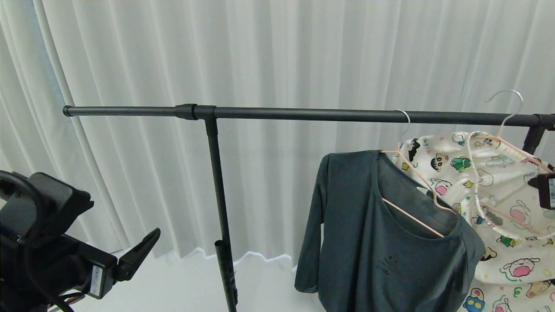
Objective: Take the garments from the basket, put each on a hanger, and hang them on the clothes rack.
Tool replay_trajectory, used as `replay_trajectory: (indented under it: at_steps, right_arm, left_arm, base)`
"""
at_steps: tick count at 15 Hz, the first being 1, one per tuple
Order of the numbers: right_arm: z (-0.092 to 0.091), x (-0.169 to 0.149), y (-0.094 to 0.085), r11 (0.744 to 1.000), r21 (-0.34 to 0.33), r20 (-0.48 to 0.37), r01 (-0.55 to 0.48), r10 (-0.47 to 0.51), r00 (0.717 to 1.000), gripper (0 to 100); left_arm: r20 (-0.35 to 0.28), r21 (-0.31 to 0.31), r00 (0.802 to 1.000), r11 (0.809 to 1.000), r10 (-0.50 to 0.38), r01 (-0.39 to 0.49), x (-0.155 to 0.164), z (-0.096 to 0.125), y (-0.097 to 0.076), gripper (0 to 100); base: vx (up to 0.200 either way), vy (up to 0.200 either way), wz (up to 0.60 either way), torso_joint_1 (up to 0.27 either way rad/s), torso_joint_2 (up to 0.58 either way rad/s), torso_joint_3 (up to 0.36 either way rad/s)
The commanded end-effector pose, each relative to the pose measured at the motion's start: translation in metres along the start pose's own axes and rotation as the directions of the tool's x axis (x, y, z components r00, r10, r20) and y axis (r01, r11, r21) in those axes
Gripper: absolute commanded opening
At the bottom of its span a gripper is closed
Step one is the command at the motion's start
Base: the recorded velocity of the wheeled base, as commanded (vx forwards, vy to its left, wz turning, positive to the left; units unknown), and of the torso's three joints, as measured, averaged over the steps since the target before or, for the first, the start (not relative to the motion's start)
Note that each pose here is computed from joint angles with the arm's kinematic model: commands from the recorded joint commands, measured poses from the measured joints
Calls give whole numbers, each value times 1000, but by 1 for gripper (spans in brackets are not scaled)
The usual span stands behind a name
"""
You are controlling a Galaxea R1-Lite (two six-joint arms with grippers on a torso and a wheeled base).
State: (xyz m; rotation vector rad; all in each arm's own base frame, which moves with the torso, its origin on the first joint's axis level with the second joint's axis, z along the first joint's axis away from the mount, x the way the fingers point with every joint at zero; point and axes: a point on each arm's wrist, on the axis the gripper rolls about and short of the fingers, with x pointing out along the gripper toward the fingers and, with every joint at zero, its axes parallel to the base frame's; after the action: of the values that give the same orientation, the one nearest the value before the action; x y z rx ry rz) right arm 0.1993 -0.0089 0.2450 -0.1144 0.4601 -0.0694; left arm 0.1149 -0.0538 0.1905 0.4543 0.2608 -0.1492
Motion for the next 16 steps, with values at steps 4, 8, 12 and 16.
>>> replay_trajectory:
  at_steps: [4,8,12,16]
  right_arm:
    - [19,46,8,999,-23,-62,24,-25,998,0]
    - [22,69,14,998,-43,-103,45,-49,993,0]
    - [17,66,26,997,-68,-117,28,-36,992,0]
    - [14,59,29,997,-74,-114,16,-24,993,100]
  left_arm:
    - [7,-3,1000,1000,2,-2,-1,0,1,100]
    - [7,-3,1000,1000,2,-2,-1,0,1,100]
    - [21,-9,1000,1000,7,-7,-5,0,2,100]
    - [22,-8,1000,1000,7,-7,-5,1,2,100]
  base:
    - [0,0,0,0,0,0]
    - [0,0,0,0,0,0]
    - [0,0,0,0,0,0]
    - [0,0,0,0,0,0]
